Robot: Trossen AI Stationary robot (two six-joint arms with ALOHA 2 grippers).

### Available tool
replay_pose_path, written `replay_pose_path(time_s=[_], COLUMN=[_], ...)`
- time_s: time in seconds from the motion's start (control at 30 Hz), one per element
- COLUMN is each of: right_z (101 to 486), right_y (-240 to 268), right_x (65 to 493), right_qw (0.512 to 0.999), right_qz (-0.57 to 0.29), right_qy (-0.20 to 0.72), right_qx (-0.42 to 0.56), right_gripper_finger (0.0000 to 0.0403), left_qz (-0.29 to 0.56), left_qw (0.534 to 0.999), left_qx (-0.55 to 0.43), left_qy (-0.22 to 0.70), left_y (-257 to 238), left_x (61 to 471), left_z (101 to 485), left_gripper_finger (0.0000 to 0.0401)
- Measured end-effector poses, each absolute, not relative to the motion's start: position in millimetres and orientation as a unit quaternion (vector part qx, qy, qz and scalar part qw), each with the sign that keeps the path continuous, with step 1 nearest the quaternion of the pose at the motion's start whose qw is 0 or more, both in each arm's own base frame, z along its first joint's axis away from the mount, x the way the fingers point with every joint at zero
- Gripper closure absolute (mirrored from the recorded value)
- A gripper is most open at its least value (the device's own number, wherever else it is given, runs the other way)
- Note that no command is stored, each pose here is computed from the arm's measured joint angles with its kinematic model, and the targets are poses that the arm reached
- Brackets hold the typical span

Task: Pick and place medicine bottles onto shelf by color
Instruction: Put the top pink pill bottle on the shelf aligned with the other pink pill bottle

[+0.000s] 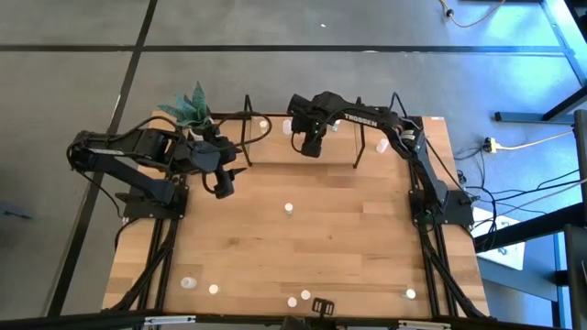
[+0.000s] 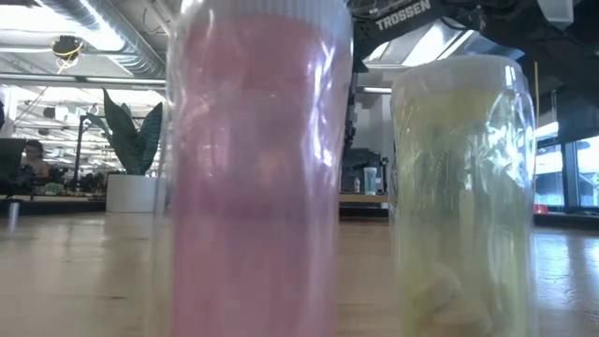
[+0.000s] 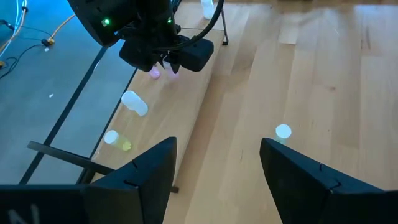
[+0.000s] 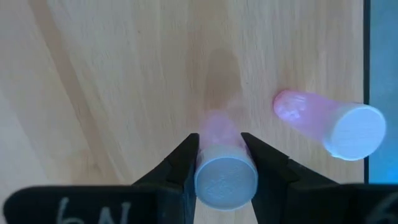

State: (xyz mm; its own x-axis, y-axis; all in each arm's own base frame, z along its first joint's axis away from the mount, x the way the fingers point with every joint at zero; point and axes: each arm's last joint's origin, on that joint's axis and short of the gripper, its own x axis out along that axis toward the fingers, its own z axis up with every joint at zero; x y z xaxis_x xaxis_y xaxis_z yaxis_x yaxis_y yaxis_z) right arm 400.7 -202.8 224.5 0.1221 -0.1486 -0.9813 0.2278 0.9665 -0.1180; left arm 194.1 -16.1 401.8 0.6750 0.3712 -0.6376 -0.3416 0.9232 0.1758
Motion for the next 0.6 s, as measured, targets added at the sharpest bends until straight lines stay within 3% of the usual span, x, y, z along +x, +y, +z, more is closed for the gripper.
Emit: replay_pose_path(time_s=[0.6], right_z=[217.0], right_y=[-207.8], right_x=[400.4], right_qw=[0.746], right_qz=[-0.120], right_qy=[0.654], right_qx=[0.043], right_gripper_finger=[0.0291], left_qz=[0.195], left_qw=[0.915], left_qx=[0.021], left_qy=[0.353], left_y=[-16.1], left_x=[194.1], left_z=[401.8], left_gripper_finger=[0.0175])
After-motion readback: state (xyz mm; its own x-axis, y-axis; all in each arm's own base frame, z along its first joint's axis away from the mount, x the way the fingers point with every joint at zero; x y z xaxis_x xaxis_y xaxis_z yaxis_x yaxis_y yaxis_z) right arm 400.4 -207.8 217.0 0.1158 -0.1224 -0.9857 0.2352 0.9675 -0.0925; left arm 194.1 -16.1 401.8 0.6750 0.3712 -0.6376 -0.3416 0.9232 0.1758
